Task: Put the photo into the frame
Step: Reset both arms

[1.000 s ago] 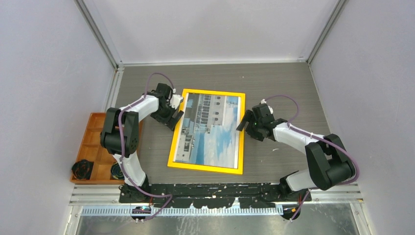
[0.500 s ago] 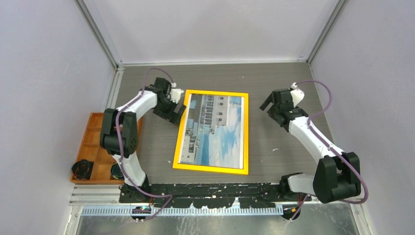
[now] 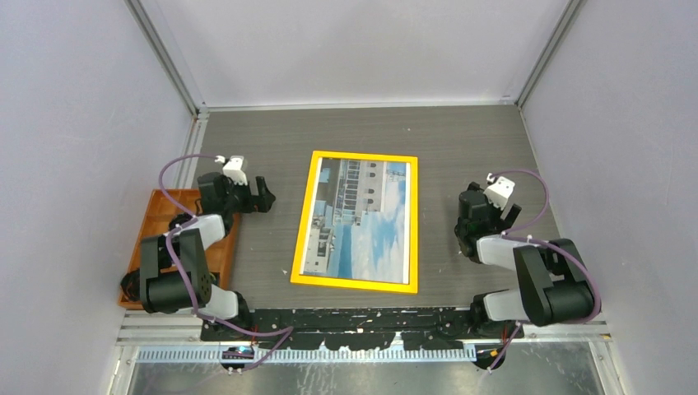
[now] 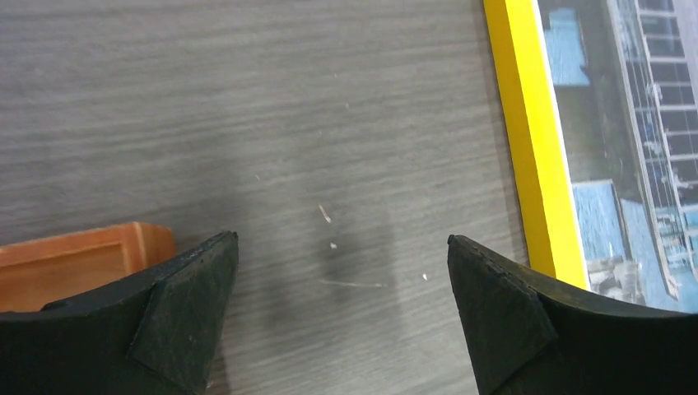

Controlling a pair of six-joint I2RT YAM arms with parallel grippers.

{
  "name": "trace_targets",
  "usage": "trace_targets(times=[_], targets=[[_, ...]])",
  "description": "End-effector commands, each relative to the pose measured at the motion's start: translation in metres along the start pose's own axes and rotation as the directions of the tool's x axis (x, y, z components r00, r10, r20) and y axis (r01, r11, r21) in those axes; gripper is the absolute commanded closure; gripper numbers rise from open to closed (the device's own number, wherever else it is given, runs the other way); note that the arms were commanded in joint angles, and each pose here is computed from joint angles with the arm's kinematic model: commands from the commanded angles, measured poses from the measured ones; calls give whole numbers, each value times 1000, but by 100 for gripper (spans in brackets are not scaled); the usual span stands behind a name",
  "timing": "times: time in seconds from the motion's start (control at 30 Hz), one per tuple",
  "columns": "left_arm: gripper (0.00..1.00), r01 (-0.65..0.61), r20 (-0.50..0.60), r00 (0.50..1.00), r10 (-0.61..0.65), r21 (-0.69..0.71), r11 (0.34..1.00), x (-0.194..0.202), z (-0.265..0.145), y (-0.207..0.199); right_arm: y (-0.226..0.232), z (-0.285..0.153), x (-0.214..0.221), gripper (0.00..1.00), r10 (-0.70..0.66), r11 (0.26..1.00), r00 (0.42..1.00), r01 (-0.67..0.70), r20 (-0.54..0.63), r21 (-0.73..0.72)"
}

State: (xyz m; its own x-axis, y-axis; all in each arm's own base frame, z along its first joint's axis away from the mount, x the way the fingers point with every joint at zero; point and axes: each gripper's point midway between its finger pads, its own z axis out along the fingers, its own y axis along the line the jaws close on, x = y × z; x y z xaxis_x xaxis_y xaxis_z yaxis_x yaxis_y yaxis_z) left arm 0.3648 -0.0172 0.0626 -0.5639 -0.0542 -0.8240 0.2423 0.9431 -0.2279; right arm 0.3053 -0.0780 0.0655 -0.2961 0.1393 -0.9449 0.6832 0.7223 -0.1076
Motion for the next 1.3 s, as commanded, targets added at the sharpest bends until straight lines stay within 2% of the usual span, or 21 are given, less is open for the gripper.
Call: trace_targets(times=[0.0, 0.13, 0.23, 0.3, 0.47, 0.53, 0.57, 0.6, 0.67, 0.7, 0.77, 0.83, 1.27], targets=[[0, -79, 391, 915, 97, -63, 995, -90, -12, 4, 12, 11, -58, 0, 206, 978, 956, -208, 210, -14], [0, -33, 395, 916, 64, -86, 996, -85, -16, 7, 25, 19, -49, 0, 166, 986, 965, -159, 201, -49], [0, -20, 305, 951, 53, -111, 994, -60, -14, 12, 42, 15, -46, 0, 148, 980, 970, -117, 191, -164], [0, -14, 291, 955, 60, -157, 988, -41, -11, 22, 51, 12, -44, 0, 129, 970, 972, -82, 198, -229], [0, 32, 356, 934, 25, -153, 988, -41, -9, 27, 60, 11, -38, 0, 120, 953, 976, -63, 181, -295], [0, 3, 404, 913, 51, -131, 991, -41, -6, 22, 64, 16, -34, 0, 140, 936, 972, -69, 186, -345], [0, -43, 396, 914, 88, -121, 992, -36, -3, 12, 65, 17, -27, 0, 108, 940, 978, -43, 176, -339], [0, -74, 352, 926, 133, -175, 982, -25, 1, 12, 65, 17, -26, 0, 104, 939, 983, -47, 150, -340], [0, -138, 384, 900, 205, -194, 971, -26, 9, -1, 69, 26, -28, 0, 97, 942, 986, -48, 132, -332], [0, -134, 370, 906, 205, -207, 969, -28, 10, 0, 67, 28, -28, 0, 101, 941, 988, -57, 117, -333], [0, -69, 272, 951, 145, -270, 960, -23, 17, 17, 65, 35, -27, 0, 126, 936, 989, -94, 76, -339], [0, -79, 316, 934, 167, -272, 959, -26, 15, 14, 64, 35, -28, 0, 131, 935, 988, -97, 80, -340], [0, -74, 306, 938, 160, -273, 959, -27, 16, 15, 63, 34, -28, 0, 133, 934, 987, -96, 86, -343]])
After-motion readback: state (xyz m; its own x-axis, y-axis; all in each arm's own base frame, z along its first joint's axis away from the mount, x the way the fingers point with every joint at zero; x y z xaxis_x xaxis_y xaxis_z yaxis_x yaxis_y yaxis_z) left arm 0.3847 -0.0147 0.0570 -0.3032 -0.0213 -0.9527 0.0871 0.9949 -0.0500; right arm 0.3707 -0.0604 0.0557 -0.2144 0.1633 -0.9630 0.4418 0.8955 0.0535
